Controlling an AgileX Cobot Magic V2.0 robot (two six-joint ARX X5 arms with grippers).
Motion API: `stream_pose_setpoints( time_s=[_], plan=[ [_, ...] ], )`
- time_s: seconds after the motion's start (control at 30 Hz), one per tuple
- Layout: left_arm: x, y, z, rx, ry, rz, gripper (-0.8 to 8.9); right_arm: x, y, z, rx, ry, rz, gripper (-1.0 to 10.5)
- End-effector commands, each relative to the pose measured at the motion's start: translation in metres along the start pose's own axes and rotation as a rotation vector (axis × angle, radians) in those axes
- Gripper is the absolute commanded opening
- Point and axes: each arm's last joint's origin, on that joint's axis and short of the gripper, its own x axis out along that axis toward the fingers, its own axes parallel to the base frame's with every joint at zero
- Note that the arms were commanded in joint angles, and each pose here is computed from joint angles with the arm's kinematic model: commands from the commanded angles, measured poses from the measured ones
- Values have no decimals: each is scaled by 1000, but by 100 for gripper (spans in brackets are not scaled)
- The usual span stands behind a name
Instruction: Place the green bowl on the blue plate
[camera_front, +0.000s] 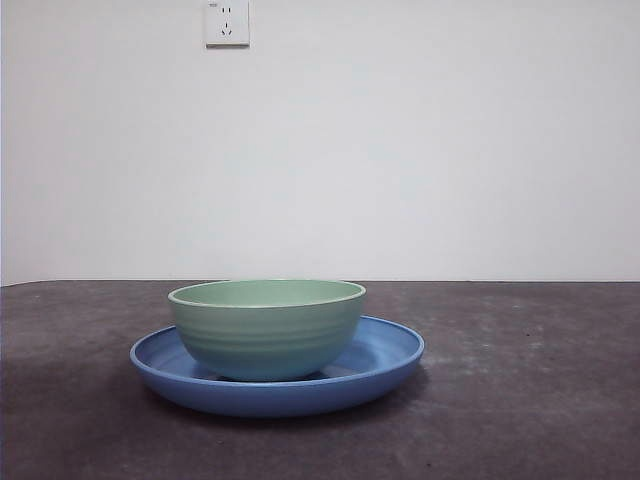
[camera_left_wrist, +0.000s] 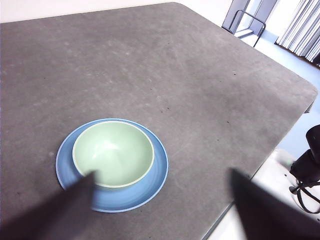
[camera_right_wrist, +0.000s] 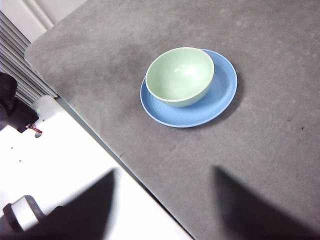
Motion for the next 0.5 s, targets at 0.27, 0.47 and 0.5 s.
stream_pose_setpoints(
  time_s=[0.27,0.47,0.5],
  plan=[
    [0,-1,3,-22,-14,-5,21,-3,2,3,-18,-13,7,22],
    [0,-1,3,-22,-14,-5,21,-3,2,3,-18,-13,5,22],
    [0,-1,3,-22,-14,-5,21,-3,2,3,-18,-13,5,22]
  ],
)
